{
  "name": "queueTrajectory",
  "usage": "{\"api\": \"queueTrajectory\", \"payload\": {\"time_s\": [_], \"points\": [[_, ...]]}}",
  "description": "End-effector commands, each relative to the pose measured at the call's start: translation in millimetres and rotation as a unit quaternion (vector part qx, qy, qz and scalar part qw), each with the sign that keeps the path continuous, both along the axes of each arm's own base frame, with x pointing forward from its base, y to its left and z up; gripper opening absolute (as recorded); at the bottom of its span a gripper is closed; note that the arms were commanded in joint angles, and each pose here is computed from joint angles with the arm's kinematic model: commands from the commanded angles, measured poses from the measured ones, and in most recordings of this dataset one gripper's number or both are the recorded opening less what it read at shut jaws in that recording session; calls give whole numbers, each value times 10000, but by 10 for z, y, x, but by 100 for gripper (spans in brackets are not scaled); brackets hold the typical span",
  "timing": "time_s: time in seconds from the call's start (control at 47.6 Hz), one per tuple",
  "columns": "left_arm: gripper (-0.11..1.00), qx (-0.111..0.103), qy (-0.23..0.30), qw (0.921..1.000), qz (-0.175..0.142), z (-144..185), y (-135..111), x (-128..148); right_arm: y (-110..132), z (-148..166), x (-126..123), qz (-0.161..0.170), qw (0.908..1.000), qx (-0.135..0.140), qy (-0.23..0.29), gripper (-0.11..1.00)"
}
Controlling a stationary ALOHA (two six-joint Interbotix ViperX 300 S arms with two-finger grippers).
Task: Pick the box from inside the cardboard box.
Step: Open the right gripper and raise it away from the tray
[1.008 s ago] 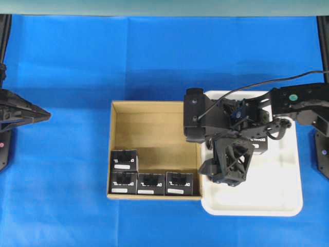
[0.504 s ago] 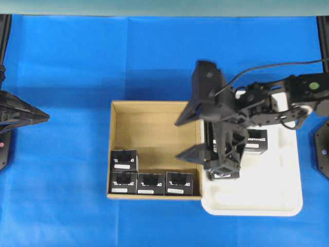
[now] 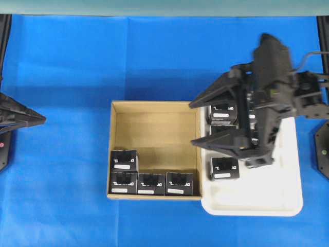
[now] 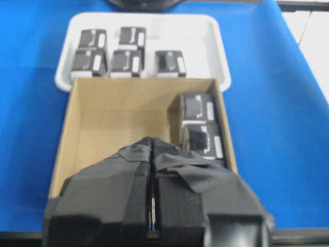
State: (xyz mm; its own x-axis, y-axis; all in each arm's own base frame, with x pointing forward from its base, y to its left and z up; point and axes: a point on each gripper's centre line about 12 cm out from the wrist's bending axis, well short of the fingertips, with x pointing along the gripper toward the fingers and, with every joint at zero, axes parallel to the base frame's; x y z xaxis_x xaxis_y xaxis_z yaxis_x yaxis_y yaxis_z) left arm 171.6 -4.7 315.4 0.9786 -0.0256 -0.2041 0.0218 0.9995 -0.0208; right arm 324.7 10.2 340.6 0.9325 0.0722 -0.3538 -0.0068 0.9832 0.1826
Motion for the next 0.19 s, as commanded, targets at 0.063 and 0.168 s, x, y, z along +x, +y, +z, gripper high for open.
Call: {"api": "queueTrajectory", "payload": {"time_s": [0.063,0.168], "points": [[-4,2,-184,9998,-8,118,-3,10,-18,102,-140,-89,9987,-39,-492,96],[-4,22,-246,9997,-59,131,-19,15,-34,131,-271,-143,9971,-65,-745,96]]}}
